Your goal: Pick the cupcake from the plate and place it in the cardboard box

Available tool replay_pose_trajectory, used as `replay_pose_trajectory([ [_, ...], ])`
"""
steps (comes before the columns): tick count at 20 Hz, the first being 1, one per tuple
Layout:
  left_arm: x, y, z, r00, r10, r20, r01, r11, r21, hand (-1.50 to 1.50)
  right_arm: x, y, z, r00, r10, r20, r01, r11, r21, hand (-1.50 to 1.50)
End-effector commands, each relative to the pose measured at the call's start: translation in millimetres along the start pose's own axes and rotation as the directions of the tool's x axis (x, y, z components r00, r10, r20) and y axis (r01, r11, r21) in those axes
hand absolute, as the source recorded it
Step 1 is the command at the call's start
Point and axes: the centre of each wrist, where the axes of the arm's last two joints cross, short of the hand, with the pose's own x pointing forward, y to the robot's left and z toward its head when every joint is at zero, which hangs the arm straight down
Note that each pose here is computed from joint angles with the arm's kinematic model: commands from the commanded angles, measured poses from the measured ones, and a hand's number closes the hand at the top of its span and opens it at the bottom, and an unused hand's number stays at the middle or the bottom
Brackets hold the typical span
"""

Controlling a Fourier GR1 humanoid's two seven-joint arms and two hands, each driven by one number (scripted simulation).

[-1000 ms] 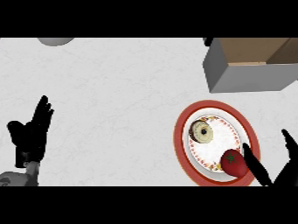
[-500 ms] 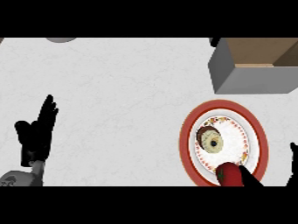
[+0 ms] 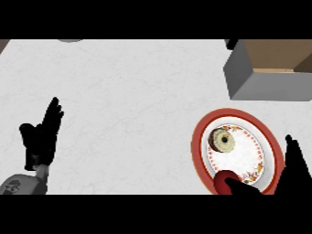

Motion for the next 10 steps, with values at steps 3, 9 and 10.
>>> replay_pose_trajectory([
  [3, -5.0, -10.3, 2.1, 1.000, 0.008, 0.004, -0.008, 1.000, -0.013, 0.00, 32.4, 0.2, 6.1, 0.970, 0.129, -0.204, -0.110, 0.989, 0.101, -1.50],
  [9, 1.4, -1.8, -5.0, 1.000, 0.010, -0.006, -0.010, 1.000, -0.016, 0.00, 53.8, 12.4, -8.9, 0.978, 0.107, -0.182, -0.084, 0.988, 0.126, -1.50],
  [10, 2.4, -10.4, -3.1, 1.000, 0.007, -0.014, -0.007, 1.000, -0.001, 0.00, 56.3, 13.5, -13.0, 0.977, 0.102, -0.187, -0.078, 0.988, 0.131, -1.50],
])
